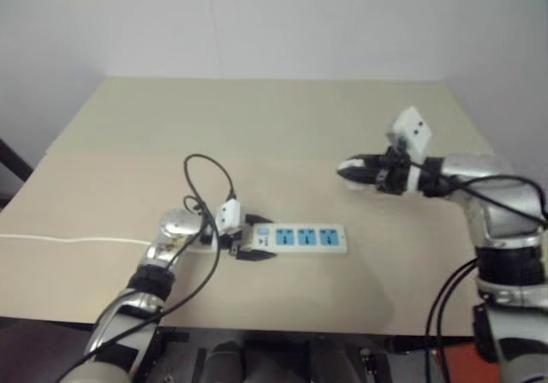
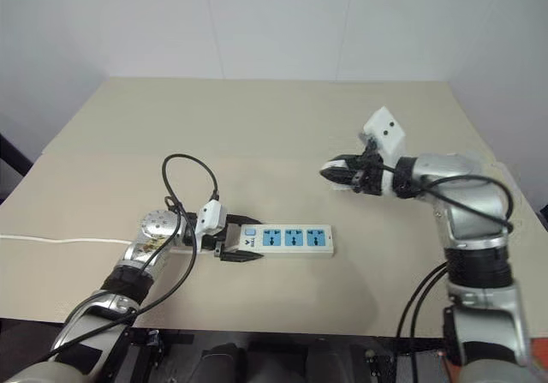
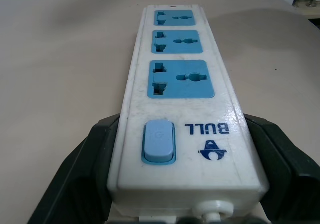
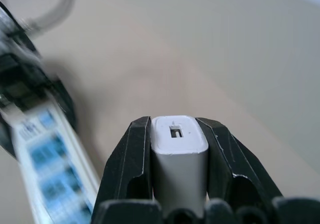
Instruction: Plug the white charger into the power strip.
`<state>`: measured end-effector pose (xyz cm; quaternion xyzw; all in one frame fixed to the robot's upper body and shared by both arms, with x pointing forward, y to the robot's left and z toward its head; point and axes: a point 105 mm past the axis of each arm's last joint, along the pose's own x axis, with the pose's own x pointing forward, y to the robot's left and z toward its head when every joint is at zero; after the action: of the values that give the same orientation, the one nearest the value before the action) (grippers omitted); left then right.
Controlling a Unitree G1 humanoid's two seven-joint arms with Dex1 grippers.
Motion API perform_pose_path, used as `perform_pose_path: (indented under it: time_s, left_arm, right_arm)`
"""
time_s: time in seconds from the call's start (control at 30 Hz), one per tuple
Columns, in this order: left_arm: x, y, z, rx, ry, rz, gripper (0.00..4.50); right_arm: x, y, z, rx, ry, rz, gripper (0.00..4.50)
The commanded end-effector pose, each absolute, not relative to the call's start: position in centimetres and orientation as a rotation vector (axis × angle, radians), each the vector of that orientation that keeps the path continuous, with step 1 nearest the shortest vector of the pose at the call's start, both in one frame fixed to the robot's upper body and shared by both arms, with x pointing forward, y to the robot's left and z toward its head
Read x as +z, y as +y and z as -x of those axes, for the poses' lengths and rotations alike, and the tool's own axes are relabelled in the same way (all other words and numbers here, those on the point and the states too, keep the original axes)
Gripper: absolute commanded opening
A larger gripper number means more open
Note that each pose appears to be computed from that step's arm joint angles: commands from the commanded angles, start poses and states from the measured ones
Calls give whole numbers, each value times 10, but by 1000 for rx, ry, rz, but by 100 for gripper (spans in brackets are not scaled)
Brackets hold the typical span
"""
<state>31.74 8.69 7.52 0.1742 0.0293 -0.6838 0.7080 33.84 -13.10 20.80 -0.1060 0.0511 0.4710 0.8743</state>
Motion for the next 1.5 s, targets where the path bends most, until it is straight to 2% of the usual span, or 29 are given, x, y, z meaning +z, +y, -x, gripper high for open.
perform_pose_path:
  time_s: [0.03,0.2,0.43,0.73,1.2,1.5]
  left_arm:
    - [62,92,-314,-1536,145,-418,329]
    - [62,90,-314,-1539,137,-417,329]
    - [61,92,-311,-1549,142,-418,329]
    - [62,93,-310,-1551,138,-423,329]
    - [62,97,-308,-1544,144,-429,329]
    - [61,95,-307,-1554,148,-427,329]
  right_arm:
    - [217,-110,-324,1076,3,234,112]
    - [181,-80,-312,1217,0,204,112]
    - [159,-56,-305,1328,-15,231,112]
    - [140,-35,-316,1349,-16,226,112]
    - [131,-40,-320,1343,7,225,112]
    - [150,-43,-325,1329,-16,153,112]
